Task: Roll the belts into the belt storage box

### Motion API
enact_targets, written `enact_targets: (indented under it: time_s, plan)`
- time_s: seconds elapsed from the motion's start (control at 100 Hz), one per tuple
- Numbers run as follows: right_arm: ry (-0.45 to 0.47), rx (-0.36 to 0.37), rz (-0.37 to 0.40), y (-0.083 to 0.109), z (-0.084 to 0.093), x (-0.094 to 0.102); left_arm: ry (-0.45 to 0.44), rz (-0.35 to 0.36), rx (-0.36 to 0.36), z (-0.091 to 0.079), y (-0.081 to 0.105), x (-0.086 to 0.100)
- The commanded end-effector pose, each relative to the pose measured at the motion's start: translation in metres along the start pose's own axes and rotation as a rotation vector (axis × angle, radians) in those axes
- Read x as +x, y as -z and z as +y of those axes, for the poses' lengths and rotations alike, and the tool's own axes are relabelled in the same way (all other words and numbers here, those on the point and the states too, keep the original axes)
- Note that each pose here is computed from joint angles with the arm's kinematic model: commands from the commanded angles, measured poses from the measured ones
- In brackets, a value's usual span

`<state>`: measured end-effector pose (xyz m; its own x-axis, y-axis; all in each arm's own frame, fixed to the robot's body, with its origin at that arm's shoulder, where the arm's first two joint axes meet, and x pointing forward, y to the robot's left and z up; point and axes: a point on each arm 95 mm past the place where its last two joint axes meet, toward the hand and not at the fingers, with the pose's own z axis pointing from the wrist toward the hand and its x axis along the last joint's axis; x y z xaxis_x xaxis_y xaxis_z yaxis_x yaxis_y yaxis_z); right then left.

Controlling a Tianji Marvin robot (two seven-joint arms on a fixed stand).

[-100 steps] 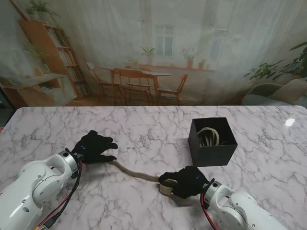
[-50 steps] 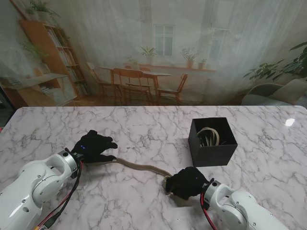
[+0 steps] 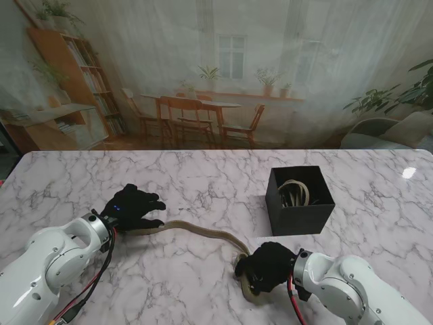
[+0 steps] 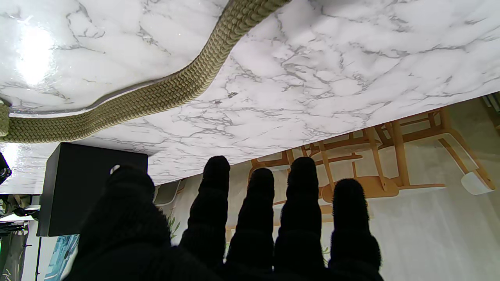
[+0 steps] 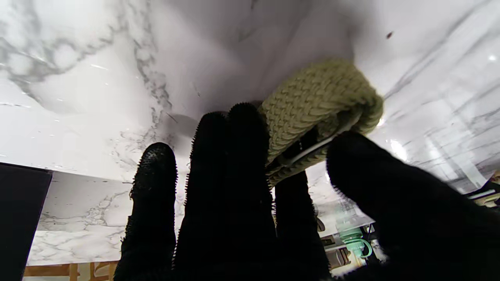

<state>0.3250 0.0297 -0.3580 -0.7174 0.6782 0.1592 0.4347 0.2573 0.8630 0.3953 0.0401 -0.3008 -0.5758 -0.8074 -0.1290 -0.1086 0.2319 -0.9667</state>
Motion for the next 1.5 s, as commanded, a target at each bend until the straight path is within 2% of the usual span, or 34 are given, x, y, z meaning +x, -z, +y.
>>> enact_targets:
  time_s: [0.0, 0.21, 0.36, 0.53, 0.75, 1.3, 1.49]
  plan:
    - [0.023, 0.026, -0.015, 0.002, -0.005, -0.002, 0.004, 0.0, -0.015, 0.003, 0.0, 0.002]
    - [0.095, 0.033, -0.035, 0.001, -0.007, -0.002, 0.004, 0.0, -0.017, 0.003, 0.0, 0.002]
    - [0.15, -0.054, -0.067, -0.004, -0.011, -0.003, 0.004, -0.001, -0.019, 0.003, 0.0, 0.002]
    - [0.119, -0.106, -0.092, -0.008, -0.016, -0.002, 0.004, -0.003, -0.018, 0.003, 0.0, 0.001]
    - [0.121, -0.049, -0.098, -0.005, -0.016, -0.001, 0.006, -0.001, -0.016, 0.003, -0.001, 0.001]
    - [0.032, -0.069, -0.106, -0.008, -0.016, 0.0, 0.004, 0.001, -0.019, 0.003, -0.001, 0.001]
    - [0.009, -0.11, -0.127, -0.011, -0.018, -0.001, 0.002, 0.002, -0.019, 0.003, -0.001, 0.001]
